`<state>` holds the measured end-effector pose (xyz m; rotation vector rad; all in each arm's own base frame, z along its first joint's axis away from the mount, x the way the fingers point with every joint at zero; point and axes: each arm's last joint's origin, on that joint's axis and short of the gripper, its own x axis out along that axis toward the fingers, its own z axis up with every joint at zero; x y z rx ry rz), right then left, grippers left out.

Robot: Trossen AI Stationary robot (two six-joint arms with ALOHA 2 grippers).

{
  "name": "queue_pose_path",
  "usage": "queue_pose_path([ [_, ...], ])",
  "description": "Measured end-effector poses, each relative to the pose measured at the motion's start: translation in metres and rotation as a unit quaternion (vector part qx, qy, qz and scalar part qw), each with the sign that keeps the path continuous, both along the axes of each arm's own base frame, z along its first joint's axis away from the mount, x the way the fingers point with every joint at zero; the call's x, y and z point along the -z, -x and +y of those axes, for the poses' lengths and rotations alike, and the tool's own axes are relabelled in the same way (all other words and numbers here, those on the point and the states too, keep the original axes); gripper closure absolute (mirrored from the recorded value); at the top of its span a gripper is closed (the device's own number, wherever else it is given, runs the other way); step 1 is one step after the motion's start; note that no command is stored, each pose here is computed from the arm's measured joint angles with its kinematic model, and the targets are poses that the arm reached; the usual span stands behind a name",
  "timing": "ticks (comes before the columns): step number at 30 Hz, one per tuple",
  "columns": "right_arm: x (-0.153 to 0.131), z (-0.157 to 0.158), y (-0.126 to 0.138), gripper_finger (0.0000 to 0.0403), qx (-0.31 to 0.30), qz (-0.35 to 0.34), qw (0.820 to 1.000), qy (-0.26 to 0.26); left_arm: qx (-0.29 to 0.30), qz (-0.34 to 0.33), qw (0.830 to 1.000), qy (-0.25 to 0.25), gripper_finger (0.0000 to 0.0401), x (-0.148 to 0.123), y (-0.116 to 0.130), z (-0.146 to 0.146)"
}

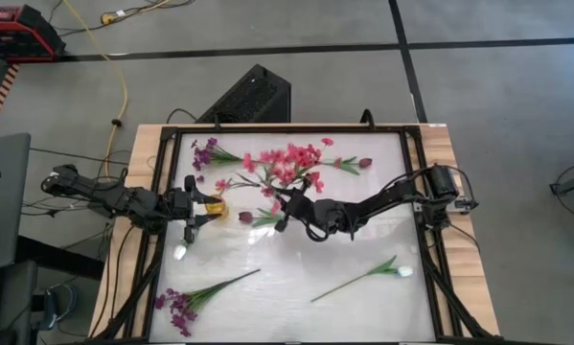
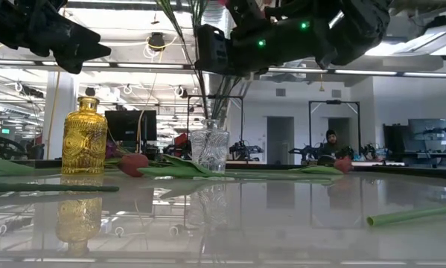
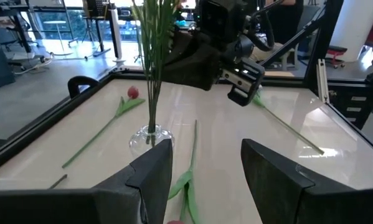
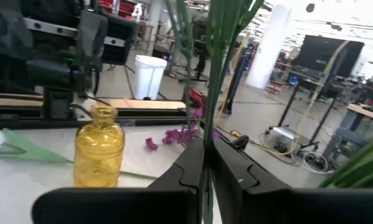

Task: Sort flowers into vase by color
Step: Put the red flower into the transparent vase

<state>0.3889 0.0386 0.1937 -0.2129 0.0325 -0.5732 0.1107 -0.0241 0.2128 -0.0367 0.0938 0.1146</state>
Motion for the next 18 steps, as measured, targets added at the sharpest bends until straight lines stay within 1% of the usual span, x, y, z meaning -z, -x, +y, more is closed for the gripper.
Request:
queue_pose_path([
  [2, -0.002, 0.003, 0.002, 0.0347, 0.016, 0.001, 1.000, -0.001, 0.000, 0.000, 1.000, 0.000, 0.0219, 0.000, 0.000, 0.000],
  [5, -0.004, 0.007, 0.005, 0.0346, 0.038, 0.019, 0.999, 0.004, 0.000, 0.000, 1.000, 0.000, 0.0219, 0.000, 0.000, 0.000],
  [8, -0.007, 0.011, 0.008, 0.0346, 0.042, 0.036, 0.998, 0.005, 0.000, 0.000, 1.000, 0.000, 0.0219, 0.000, 0.000, 0.000],
  [11, -0.011, 0.012, 0.012, 0.0346, 0.040, 0.043, 0.998, -0.017, 0.000, 0.000, 1.000, 0.000, 0.0219, 0.000, 0.000, 0.000],
  [15, -0.010, 0.006, 0.018, 0.0344, 0.049, 0.077, 0.994, -0.053, 0.001, 0.000, 1.000, 0.000, 0.0219, 0.000, 0.000, 0.000],
  [18, -0.012, 0.002, 0.022, 0.0328, 0.044, 0.090, 0.992, -0.075, 0.001, 0.000, 1.000, 0.002, 0.0219, 0.000, 0.000, 0.000],
])
